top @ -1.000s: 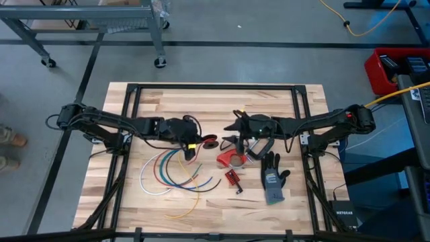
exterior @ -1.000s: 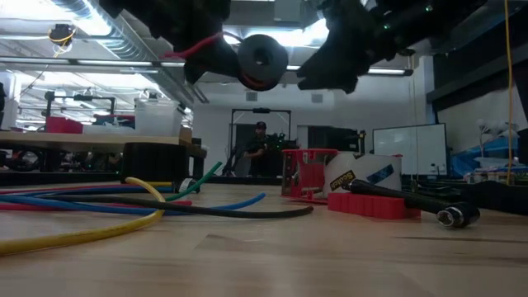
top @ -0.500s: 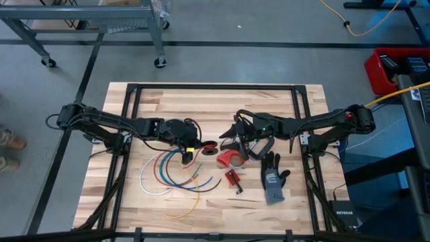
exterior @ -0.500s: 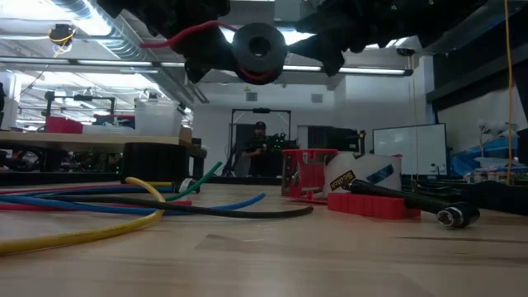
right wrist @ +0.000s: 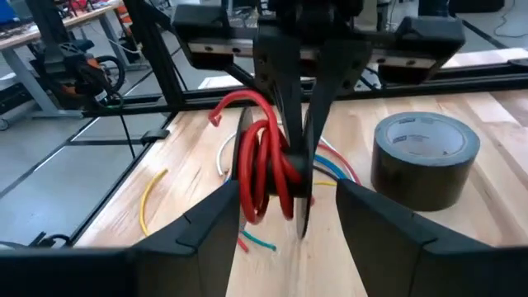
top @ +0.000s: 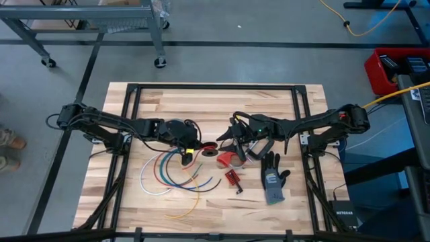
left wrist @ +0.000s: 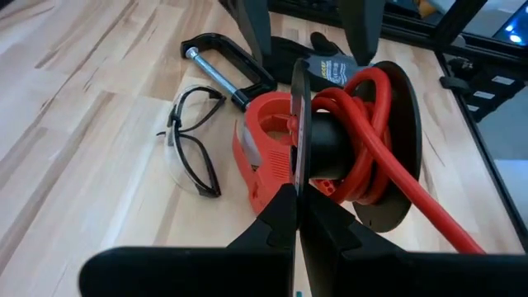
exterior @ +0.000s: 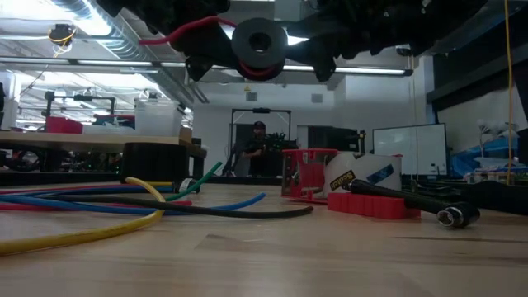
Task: Coil cords
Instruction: Coil the red wire onto the spool
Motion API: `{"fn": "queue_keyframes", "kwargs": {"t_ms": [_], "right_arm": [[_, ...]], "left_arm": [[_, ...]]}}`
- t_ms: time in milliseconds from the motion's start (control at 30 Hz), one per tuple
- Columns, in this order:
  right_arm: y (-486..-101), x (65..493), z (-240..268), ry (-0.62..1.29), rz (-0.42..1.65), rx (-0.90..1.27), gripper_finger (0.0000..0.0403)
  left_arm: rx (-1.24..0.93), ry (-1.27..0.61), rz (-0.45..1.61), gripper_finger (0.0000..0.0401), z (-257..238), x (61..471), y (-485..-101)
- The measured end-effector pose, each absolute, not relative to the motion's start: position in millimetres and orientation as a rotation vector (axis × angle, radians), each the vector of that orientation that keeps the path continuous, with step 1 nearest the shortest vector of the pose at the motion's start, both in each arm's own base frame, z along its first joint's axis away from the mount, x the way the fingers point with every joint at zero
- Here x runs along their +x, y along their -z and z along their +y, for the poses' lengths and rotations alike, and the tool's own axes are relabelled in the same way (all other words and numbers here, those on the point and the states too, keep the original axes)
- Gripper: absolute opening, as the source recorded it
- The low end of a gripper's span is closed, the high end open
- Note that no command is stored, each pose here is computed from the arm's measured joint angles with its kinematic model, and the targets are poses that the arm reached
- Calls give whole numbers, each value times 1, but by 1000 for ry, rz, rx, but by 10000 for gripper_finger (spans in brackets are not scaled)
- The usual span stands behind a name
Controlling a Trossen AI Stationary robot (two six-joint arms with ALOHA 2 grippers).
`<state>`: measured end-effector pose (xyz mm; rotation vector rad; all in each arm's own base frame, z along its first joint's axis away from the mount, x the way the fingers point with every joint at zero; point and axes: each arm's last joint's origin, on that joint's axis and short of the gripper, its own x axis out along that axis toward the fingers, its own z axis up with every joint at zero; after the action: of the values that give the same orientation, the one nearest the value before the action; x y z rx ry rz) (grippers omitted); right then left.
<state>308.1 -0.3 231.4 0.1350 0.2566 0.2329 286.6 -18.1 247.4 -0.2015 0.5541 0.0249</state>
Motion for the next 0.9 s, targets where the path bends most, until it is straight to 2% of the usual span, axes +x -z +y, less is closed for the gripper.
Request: {"fn": "queue_keyframes", "kwargs": {"t_ms": [167,533,900], "right_arm": [[-230,309,0,-232,259,141,200],[-232,309,0,-235,236,139,133],[-233,309,0,-244,238,175,129]], "left_arm": [[-193,-10,555,0,-22,286,-248],[-187,19,508,0,-28,288,-252],[-162,33,478,0,-28,290,-254]]}}
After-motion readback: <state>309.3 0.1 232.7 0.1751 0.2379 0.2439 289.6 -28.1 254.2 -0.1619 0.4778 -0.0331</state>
